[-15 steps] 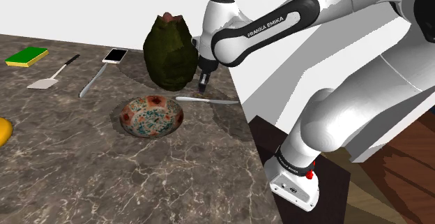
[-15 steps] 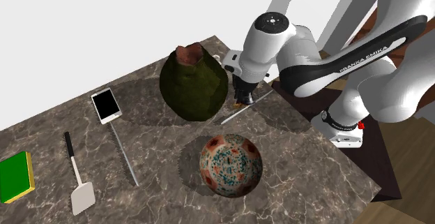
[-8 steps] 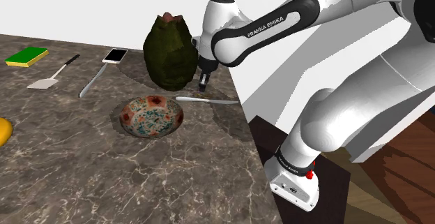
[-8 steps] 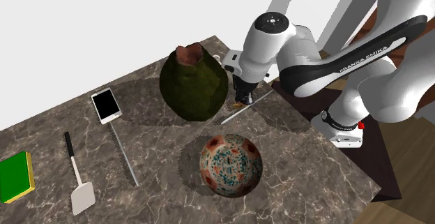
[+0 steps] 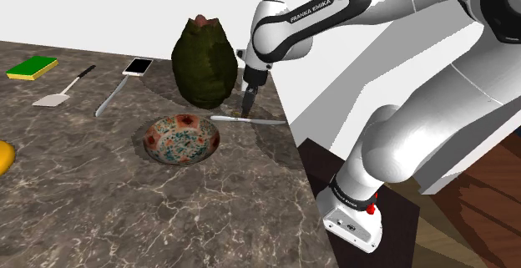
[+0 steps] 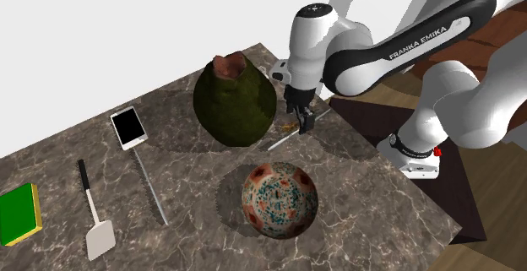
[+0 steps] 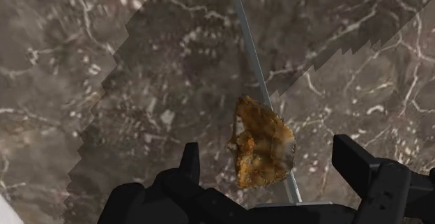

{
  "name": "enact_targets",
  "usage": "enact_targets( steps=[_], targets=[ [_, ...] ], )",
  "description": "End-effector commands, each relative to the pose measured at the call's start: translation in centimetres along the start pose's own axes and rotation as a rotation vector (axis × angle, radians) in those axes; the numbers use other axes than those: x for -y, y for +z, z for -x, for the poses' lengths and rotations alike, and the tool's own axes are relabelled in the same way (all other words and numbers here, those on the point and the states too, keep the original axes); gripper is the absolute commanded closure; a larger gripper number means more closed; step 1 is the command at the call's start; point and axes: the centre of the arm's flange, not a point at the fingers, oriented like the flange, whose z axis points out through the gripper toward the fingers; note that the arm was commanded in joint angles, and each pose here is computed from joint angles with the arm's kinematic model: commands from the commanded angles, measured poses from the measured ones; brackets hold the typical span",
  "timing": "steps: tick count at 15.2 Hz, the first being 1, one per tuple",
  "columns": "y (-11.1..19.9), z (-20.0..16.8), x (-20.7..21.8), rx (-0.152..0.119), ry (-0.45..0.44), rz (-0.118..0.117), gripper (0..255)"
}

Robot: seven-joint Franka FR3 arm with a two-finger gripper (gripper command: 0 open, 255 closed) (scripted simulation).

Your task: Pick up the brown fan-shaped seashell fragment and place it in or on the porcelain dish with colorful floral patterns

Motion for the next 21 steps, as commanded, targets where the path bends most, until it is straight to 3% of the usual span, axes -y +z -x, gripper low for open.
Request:
enact_targets(
  steps=[1, 10, 11, 21],
  targets=[
    [0.97, -0.02, -0.17, 0.0, 0.0, -0.004, 0],
    [1.8, -0.02, -0.16, 0.0, 0.0, -0.004, 0],
    [1.88, -0.01, -0.18, 0.0, 0.0, -0.004, 255],
    [1.28, -0.04, -0.09, 0.0, 0.0, -0.004, 255]
  ],
)
